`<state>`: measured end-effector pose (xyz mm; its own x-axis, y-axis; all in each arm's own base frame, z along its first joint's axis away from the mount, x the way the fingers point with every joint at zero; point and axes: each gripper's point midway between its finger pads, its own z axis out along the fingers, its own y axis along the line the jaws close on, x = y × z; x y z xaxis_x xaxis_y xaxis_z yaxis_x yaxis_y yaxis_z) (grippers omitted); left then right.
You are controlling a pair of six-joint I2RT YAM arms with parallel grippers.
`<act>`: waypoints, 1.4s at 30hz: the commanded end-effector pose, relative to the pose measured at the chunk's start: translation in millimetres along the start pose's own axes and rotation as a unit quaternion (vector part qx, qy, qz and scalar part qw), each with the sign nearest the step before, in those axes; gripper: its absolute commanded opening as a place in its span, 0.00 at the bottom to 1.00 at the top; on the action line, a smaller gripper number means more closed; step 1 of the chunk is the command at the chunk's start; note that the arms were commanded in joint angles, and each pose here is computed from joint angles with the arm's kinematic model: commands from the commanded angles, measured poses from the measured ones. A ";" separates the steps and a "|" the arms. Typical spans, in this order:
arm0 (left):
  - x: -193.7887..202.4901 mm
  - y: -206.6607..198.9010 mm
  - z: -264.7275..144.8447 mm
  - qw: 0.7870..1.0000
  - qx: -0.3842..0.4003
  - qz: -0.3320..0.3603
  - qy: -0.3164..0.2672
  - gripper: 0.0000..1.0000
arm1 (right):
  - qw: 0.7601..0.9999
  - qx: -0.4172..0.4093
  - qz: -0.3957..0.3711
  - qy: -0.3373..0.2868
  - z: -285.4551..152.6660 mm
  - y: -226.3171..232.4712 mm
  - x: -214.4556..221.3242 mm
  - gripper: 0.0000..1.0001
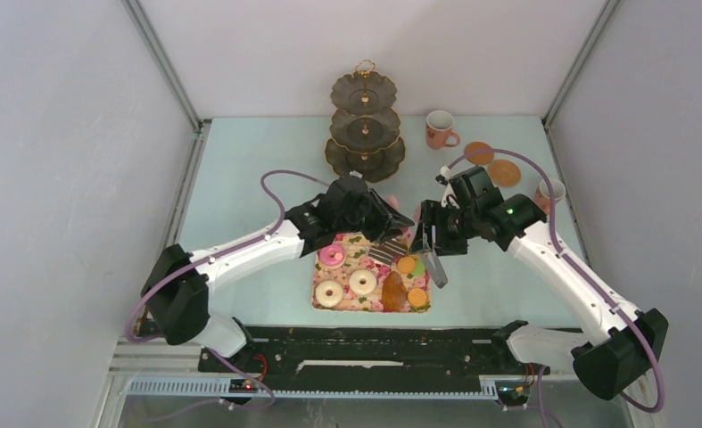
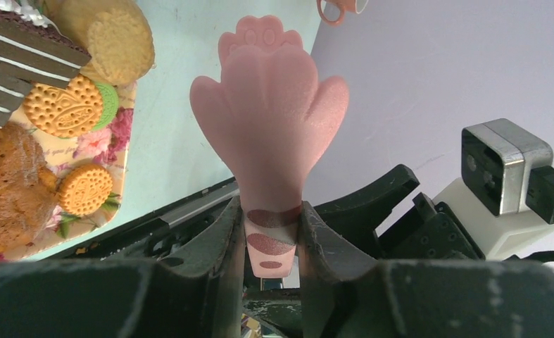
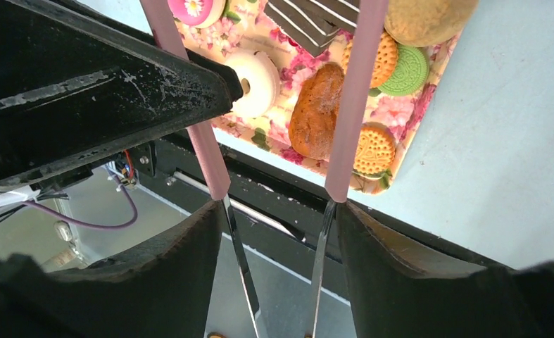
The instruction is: Serve the afternoon tea
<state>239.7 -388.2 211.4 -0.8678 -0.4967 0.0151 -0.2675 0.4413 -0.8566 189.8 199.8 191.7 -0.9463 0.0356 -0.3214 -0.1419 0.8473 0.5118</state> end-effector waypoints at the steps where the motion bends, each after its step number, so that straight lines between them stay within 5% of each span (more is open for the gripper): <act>1: 3.6 -29.1 -6.1 0.999 0.047 -0.009 0.005 0.03 | 0.999 -0.006 -0.013 -0.033 -9.6 6.4 -10.1 0.64; 8: 3.1 -29.5 -5.6 0.997 0.049 -0.053 0.006 0.02 | 0.998 0.002 -0.014 -0.054 -8.2 0.3 -9.4 0.66; 25: 2.6 -27.3 -4.0 0.996 0.042 -0.085 0.006 0.04 | 0.996 0.012 -0.008 -0.091 -9.5 -3.4 -18.2 0.49; 28: 3.9 -24.3 -5.1 0.996 0.035 -0.084 0.009 0.19 | 0.995 0.008 -0.006 -0.100 -13.2 -1.4 -19.9 0.45; 36: 2.3 -20.6 -34.9 1.000 0.030 0.005 0.000 0.87 | 0.996 -0.005 -0.003 -0.090 -16.7 -1.4 -17.4 0.39; 39: -7.6 -17.6 -69.0 0.997 0.027 0.070 -0.030 0.99 | 0.997 -0.012 0.003 -0.072 -23.8 -8.7 -11.5 0.39; 42: -27.8 -11.9 -118.3 0.984 0.017 0.152 -0.088 1.00 | 0.999 -0.041 0.017 -0.026 -39.6 -11.6 11.8 0.40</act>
<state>227.8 -353.9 243.5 -0.8625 -0.5043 -0.0411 -0.2205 0.4477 -0.8666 199.2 178.6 200.6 -0.9040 0.1325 -0.4065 -0.1074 0.8500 0.5158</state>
